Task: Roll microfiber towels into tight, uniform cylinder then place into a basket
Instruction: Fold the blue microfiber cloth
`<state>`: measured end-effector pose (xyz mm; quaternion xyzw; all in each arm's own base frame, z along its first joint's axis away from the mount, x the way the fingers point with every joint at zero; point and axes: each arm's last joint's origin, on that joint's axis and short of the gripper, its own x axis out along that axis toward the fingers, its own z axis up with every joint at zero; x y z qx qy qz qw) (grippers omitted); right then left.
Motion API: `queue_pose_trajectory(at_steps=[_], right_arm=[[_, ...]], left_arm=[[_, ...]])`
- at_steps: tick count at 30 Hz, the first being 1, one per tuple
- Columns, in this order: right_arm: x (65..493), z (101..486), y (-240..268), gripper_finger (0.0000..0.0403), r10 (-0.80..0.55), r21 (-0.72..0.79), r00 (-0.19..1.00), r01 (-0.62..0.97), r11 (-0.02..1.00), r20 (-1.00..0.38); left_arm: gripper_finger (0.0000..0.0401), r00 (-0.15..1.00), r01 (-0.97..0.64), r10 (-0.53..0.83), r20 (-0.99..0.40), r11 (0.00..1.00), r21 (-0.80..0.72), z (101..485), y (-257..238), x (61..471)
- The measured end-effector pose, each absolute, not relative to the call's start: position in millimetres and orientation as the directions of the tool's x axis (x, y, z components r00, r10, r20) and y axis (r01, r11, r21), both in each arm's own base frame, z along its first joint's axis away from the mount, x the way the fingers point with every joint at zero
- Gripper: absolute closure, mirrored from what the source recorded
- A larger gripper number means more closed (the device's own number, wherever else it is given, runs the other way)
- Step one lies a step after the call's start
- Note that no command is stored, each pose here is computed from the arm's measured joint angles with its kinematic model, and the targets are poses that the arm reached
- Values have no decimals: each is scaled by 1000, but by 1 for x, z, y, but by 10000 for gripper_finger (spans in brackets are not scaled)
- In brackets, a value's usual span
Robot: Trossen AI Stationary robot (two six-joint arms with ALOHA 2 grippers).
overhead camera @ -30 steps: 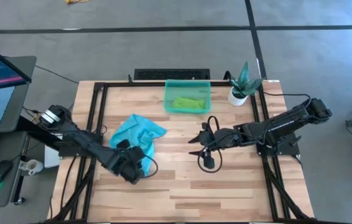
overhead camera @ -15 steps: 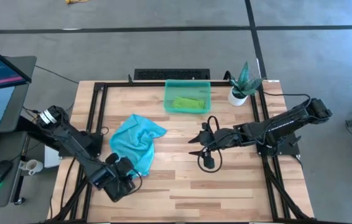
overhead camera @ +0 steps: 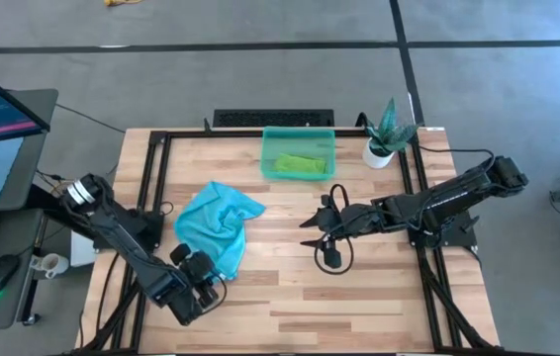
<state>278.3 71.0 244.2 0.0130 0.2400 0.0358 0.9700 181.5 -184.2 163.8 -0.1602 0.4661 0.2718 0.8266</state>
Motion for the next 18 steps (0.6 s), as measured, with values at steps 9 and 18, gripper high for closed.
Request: queue_pose_trajectory(at_steps=[9,18], right_arm=[[278,244,71,159,76,43,882,-63,997,-464],[278,244,71,159,76,43,882,-63,997,-464]], left_arm=[[241,324,-623,326,-888,780,59,141,-188,183],[241,320,-638,341,-884,767,65,141,-187,183]])
